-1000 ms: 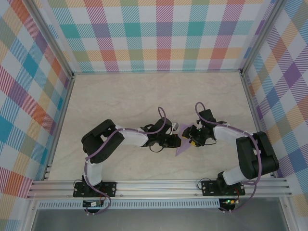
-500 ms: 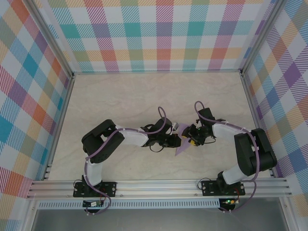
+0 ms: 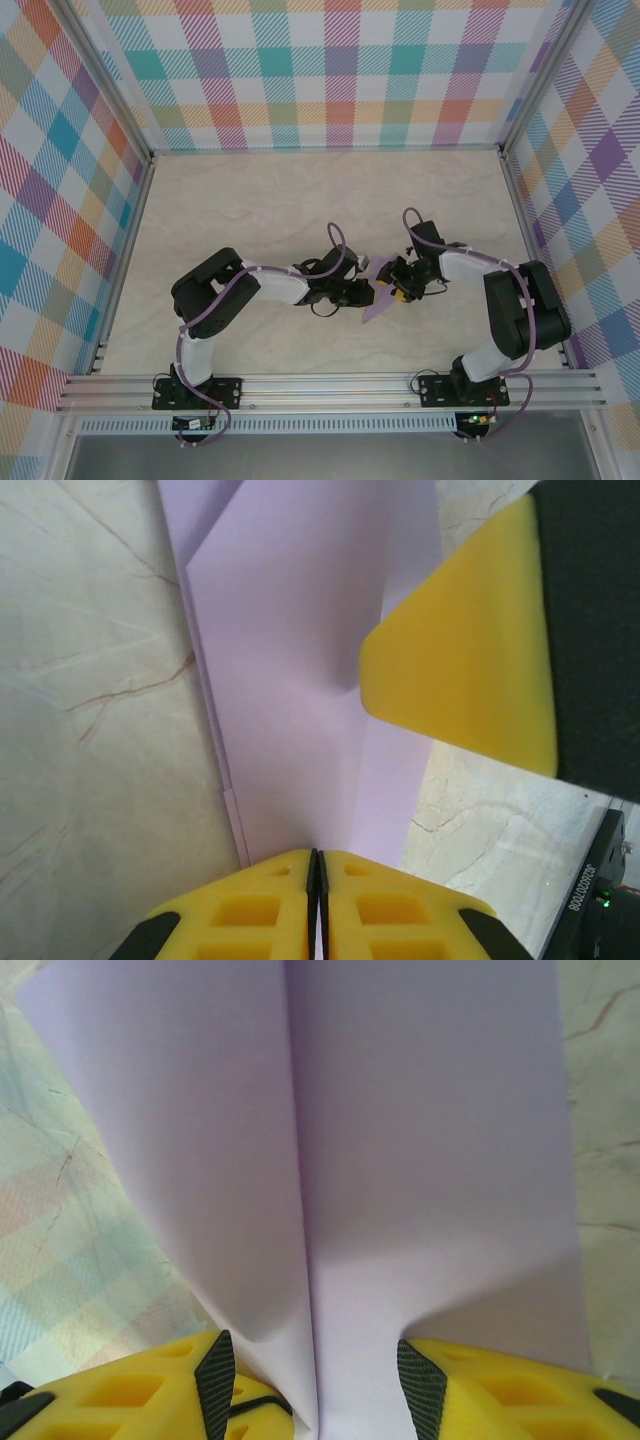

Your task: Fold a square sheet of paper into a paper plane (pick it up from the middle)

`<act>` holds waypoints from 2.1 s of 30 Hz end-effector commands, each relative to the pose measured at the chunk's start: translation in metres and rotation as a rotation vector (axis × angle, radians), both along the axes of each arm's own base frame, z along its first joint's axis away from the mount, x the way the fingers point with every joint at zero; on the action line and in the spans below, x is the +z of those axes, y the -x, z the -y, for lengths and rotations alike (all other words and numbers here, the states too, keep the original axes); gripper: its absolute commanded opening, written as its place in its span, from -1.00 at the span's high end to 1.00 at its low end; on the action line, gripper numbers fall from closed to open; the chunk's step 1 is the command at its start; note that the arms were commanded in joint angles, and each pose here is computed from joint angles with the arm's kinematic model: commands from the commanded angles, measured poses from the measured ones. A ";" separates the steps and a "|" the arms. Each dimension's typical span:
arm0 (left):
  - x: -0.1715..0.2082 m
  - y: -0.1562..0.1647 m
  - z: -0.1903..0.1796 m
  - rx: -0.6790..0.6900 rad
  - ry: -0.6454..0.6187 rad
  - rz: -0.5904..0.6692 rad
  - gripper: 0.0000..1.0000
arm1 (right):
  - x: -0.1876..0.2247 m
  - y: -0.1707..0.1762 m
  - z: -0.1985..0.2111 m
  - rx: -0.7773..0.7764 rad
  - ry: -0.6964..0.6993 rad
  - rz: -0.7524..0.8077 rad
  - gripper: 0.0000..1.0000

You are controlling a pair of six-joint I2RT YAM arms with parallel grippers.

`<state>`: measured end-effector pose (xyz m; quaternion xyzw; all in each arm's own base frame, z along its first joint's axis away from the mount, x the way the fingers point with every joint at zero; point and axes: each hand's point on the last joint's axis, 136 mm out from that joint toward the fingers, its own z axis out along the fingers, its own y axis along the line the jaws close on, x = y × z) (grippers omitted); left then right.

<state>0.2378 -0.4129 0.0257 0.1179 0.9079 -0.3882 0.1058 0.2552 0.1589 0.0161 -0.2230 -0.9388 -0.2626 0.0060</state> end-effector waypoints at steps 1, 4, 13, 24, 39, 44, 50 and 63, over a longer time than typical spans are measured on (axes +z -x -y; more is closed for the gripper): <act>0.000 -0.001 -0.003 0.004 -0.027 0.020 0.78 | -0.045 0.034 0.030 0.014 0.183 -0.136 -0.06; 0.002 0.000 -0.002 0.001 -0.021 0.019 0.78 | -0.046 0.035 0.031 0.020 0.199 -0.141 -0.07; 0.024 0.000 0.005 -0.015 0.049 0.040 0.66 | -0.050 0.037 0.034 0.026 0.246 -0.172 -0.05; 0.046 -0.007 0.000 0.033 0.097 0.076 0.66 | -0.055 0.040 0.037 0.021 0.284 -0.212 -0.04; 0.029 -0.007 0.004 0.025 0.075 0.047 0.73 | -0.058 0.044 0.040 0.007 0.301 -0.238 0.01; 0.043 -0.016 -0.011 0.081 0.101 0.079 0.66 | -0.058 0.045 0.040 0.004 0.301 -0.238 0.02; 0.042 -0.022 -0.018 0.134 0.110 0.058 0.44 | -0.057 0.045 0.039 0.002 0.291 -0.233 0.02; 0.021 -0.032 -0.015 0.190 0.093 -0.011 0.62 | -0.051 0.044 0.040 -0.006 0.290 -0.217 0.04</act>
